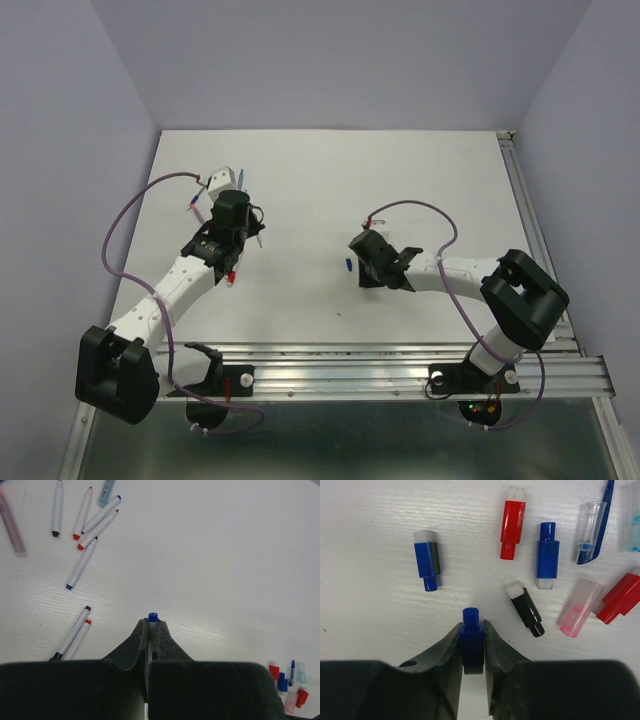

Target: Open the pen caps

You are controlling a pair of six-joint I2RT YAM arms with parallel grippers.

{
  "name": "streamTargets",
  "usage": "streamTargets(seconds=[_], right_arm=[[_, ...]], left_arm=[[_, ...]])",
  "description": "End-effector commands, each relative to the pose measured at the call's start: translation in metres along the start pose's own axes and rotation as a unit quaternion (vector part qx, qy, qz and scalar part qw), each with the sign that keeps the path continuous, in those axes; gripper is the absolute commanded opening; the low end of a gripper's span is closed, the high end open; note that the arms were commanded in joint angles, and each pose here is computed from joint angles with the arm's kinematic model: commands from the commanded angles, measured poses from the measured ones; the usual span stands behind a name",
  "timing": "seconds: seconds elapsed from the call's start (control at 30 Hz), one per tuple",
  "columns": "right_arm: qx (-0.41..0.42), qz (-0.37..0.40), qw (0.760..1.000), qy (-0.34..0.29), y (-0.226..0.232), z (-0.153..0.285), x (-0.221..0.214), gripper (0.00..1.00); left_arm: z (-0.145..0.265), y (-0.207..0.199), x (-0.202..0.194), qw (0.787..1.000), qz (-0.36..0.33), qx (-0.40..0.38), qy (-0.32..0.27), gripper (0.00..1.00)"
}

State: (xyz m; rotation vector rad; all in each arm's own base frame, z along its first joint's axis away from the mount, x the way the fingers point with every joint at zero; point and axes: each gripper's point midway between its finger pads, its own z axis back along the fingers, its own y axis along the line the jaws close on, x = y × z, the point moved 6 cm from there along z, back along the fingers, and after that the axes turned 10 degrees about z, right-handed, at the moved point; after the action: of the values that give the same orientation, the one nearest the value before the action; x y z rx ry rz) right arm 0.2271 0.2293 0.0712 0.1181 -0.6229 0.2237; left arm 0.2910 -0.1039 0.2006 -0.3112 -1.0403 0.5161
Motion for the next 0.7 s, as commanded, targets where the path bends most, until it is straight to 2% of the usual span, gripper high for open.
streamTargets(seconds=[0.0,0.13,0.27,0.4,0.5,0.53,0.63,0.67], right_arm=[[-0.026,-0.001,0.999,-0.018,-0.004,0.005,0.015,0.32],[-0.026,-0.005,0.999,-0.024,-0.006,0.012,0.017,0.43],[-0.014,-0.008,0.999,-0.038,-0.006,0.024,0.024,0.47],[0.025,-0.004,0.997,-0.079,-0.002,0.045,0.039,0.55],[0.046,0.003,0.994,-0.098,-0.001,0.054,0.042,0.67],[0.063,0.003,0.992,-0.107,0.000,0.061,0.044,0.75],[0.098,0.012,0.987,-0.130,0.003,0.071,0.044,0.86],[0.125,0.012,0.981,-0.146,0.006,0.082,0.048,0.94]], left_arm=[[0.001,0.000,0.013,0.999,0.007,0.023,-0.028,0.00],[-0.005,0.003,0.010,0.999,-0.003,0.042,-0.018,0.00],[-0.009,0.005,0.012,0.998,-0.005,0.059,-0.022,0.00],[-0.017,0.013,0.015,0.997,-0.005,0.076,-0.022,0.00],[-0.027,0.020,0.019,0.995,-0.025,0.095,-0.022,0.00],[-0.033,0.023,0.020,0.994,-0.048,0.099,-0.018,0.00],[-0.047,0.036,0.029,0.993,-0.055,0.109,-0.006,0.00],[-0.051,0.043,0.040,0.992,-0.059,0.114,-0.013,0.00]])
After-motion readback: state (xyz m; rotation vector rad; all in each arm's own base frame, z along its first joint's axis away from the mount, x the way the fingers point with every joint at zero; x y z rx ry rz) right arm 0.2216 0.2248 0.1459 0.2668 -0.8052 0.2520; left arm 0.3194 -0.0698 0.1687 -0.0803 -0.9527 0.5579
